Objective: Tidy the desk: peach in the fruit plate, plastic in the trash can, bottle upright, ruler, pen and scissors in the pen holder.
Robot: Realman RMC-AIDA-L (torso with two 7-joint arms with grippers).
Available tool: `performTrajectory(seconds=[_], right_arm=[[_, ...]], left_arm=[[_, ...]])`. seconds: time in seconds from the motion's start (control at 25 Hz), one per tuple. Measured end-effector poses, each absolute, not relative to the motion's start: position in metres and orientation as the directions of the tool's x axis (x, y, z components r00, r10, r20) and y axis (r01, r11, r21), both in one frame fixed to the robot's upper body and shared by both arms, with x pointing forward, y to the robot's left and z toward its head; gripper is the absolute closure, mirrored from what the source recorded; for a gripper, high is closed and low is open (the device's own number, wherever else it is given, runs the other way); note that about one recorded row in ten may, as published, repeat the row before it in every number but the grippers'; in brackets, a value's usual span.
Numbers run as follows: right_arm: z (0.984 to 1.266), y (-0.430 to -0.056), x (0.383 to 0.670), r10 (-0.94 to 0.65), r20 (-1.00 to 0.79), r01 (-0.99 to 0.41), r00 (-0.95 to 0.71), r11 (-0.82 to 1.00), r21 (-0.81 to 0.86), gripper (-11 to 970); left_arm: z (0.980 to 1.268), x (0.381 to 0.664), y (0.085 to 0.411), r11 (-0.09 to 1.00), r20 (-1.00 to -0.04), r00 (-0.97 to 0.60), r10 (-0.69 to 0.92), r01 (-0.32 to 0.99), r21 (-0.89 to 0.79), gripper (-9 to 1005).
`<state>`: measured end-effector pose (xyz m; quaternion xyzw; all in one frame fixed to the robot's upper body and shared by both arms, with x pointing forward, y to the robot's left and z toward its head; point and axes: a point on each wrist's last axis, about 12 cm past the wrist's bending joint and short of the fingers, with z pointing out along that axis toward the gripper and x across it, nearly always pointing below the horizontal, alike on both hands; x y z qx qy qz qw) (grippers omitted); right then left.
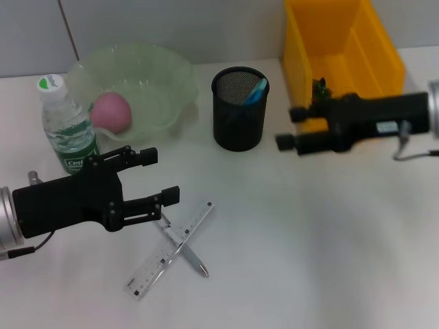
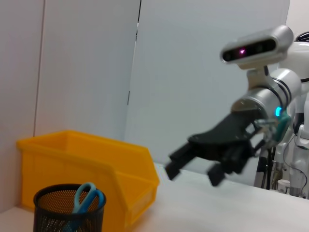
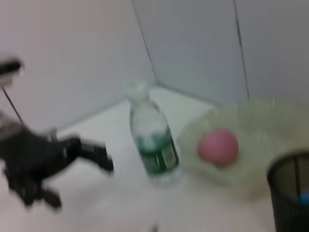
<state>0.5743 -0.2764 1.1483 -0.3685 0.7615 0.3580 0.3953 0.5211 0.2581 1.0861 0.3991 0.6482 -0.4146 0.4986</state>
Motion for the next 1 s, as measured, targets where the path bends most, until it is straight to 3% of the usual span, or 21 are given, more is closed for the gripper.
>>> performTrajectory(seconds=[0.32,0.56,1.0], right_arm=[[1.106,-0.318,0.543,-0.264,-0.886,-0.834,-0.381,0.512,0.206,185],[1.086,-0.323,0.534,-0.239,-0.909,-0.847,-0.342,0.498,0.188,187],[1.077,-0.324,0.53,-0.269,-0.905,-0.846,-0.331,0.509,0.158,193]], left_arm=[[1.082,0.523,0.258,0.362,-0.973,-0.206,0.108,0.919,-0.154,188],[1.077,0.527,0.254,0.385,-0.965,-0.22,0.143,0.911,-0.151,188],[1.088,0.549,0.215,0.337,-0.914,-0.315,0.256,0.915,-0.222,188]])
